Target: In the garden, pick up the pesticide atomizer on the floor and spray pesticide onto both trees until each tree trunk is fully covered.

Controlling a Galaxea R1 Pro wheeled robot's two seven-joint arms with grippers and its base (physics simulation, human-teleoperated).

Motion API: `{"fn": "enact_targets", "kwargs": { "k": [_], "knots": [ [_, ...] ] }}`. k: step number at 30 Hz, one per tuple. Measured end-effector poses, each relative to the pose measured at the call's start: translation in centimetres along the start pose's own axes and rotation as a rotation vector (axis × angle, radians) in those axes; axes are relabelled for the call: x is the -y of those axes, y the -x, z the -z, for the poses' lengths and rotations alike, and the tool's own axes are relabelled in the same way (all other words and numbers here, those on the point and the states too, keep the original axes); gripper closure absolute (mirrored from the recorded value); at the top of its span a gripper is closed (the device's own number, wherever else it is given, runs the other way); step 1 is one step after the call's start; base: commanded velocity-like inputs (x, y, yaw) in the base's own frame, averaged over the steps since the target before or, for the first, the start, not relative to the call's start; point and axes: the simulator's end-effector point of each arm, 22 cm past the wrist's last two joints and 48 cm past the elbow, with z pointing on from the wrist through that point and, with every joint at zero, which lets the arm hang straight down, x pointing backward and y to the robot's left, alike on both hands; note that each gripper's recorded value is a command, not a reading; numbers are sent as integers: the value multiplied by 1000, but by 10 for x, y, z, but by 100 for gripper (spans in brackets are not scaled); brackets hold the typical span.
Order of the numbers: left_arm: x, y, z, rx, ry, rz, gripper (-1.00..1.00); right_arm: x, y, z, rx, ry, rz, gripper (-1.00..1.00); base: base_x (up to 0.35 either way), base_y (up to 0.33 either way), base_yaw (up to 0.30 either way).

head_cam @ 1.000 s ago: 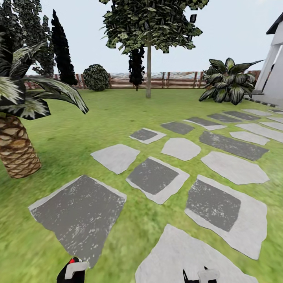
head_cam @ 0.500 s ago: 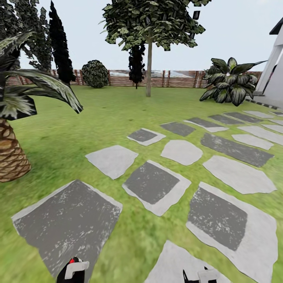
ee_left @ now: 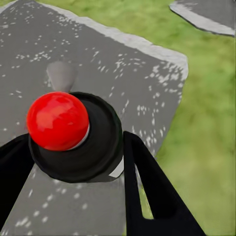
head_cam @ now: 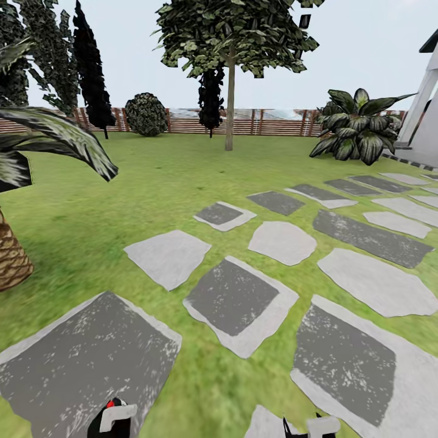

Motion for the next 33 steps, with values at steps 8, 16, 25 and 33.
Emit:
{"fn": "enact_targets", "kwargs": {
  "k": [8, 16, 25, 33],
  "knots": [
    [1, 0, 0, 0, -3, -2, 100, 0, 0, 0, -1, 1, 1, -100, 339, -72, 0],
    [2, 0, 0, 0, -3, -1, 100, 0, 0, 0, -1, 1, 1, -100, 339, -72, 0],
    [2, 0, 0, 1, -4, -2, 100, 0, 0, 0, 0, 1, 1, -100, 339, -72, 0],
    [1, 0, 0, 1, -2, -2, 100, -1, 0, 0, -1, 2, 2, -100, 339, -72, 0]
  ]
}}
